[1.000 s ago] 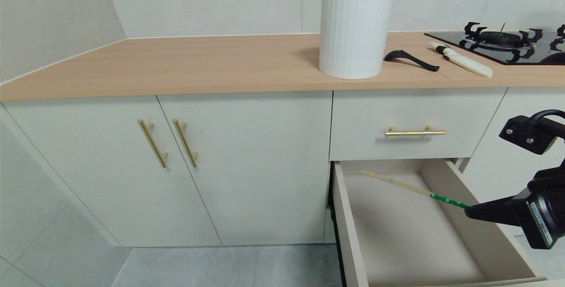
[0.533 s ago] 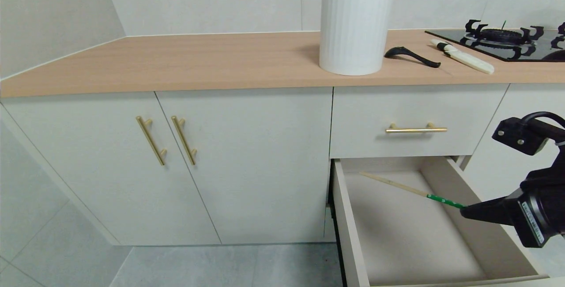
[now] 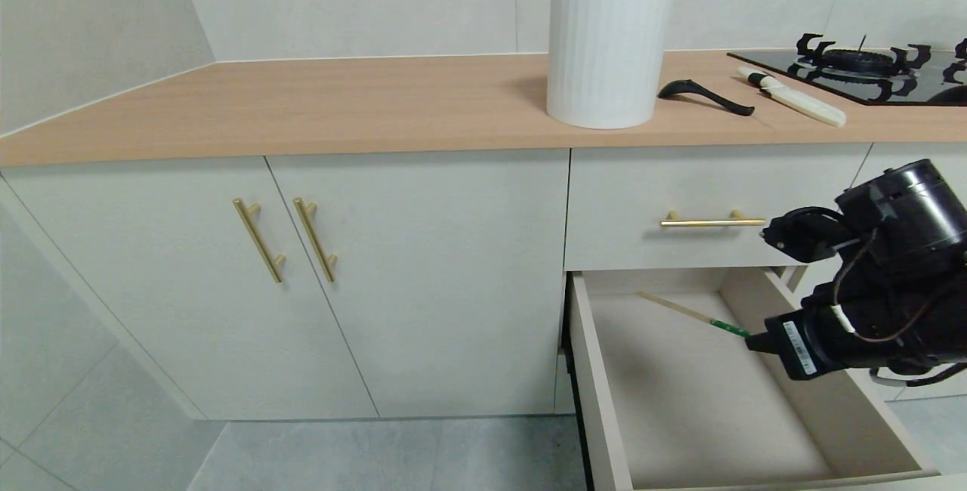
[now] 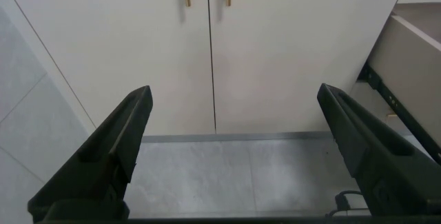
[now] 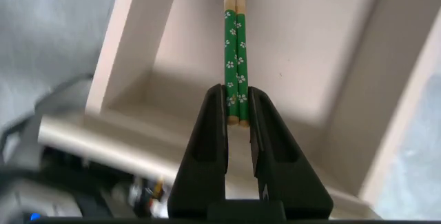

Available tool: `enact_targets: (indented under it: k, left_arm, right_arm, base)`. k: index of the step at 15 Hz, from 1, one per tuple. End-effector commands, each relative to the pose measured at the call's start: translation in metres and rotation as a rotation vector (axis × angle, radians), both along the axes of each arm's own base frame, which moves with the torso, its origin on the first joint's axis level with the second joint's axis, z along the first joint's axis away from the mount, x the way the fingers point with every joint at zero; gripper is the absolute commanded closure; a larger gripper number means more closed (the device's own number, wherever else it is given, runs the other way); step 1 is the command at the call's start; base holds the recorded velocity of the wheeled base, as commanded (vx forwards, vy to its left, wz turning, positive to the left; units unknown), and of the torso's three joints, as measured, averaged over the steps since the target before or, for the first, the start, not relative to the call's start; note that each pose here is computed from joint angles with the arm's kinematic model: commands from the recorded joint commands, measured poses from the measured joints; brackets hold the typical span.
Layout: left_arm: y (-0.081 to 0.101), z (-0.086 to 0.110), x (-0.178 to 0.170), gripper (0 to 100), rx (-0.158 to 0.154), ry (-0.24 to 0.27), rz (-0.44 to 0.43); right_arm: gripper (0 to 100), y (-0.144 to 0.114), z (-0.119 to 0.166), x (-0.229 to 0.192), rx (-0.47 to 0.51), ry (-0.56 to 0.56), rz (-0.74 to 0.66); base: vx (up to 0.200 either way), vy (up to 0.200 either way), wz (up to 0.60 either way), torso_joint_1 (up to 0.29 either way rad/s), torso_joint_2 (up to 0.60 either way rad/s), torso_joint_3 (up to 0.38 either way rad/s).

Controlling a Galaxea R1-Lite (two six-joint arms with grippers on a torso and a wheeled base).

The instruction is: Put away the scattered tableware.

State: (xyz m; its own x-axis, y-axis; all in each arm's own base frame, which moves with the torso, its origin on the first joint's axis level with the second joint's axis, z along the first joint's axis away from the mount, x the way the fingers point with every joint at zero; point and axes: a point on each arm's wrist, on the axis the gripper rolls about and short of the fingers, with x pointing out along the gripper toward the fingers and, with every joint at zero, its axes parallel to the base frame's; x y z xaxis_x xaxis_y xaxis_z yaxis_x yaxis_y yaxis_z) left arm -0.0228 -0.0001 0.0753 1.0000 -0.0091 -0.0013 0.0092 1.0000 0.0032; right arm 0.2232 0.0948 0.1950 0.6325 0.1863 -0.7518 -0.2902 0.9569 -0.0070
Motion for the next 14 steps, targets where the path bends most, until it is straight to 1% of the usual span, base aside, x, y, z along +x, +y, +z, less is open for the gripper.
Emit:
enact_targets:
  k: [1, 5, 6, 8, 10, 11, 14]
  left_arm:
    - [0.000, 0.000, 0.000, 0, 0.000, 0.000, 0.000]
    - [0.000, 0.000, 0.000, 0, 0.000, 0.000, 0.000]
    - [0.000, 0.000, 0.000, 0, 0.000, 0.000, 0.000]
    - [0.000, 0.000, 0.000, 0, 0.000, 0.000, 0.000]
    - [0.000, 0.000, 0.000, 0, 0.000, 0.000, 0.000]
    - [0.000, 0.000, 0.000, 0, 0.000, 0.000, 0.000]
    - [0.000, 0.000, 0.000, 0, 0.000, 0.000, 0.000]
  right_arm:
    - [100, 0.012, -0.030, 0.027, -0.014, 0.065, -0.022]
    - [100, 0.029, -0.062, 0.058, 0.054, 0.065, -0.094]
    - [100, 0.033, -0.074, 0.069, 0.067, 0.056, -0.121]
    - [100, 0.040, -0.096, 0.085, 0.058, 0.035, -0.157]
    - [100, 0.042, -0.108, 0.094, 0.068, 0.004, -0.194]
    - [100, 0.044, -0.119, 0.099, 0.073, 0.006, -0.210]
    - [100, 0.046, -0.133, 0.101, 0.052, 0.042, -0.208]
  base:
    - [0.000, 0.000, 0.00, 0.000, 0.00, 0.000]
    - [0.000, 0.000, 0.00, 0.000, 0.00, 0.000]
    - [0.000, 0.000, 0.00, 0.000, 0.00, 0.000]
    - [0.000, 0.000, 0.00, 0.000, 0.00, 0.000]
    - [0.000, 0.000, 0.00, 0.000, 0.00, 0.000]
    - [0.000, 0.000, 0.00, 0.000, 0.00, 0.000]
    - [0.000, 0.000, 0.00, 0.000, 0.00, 0.000]
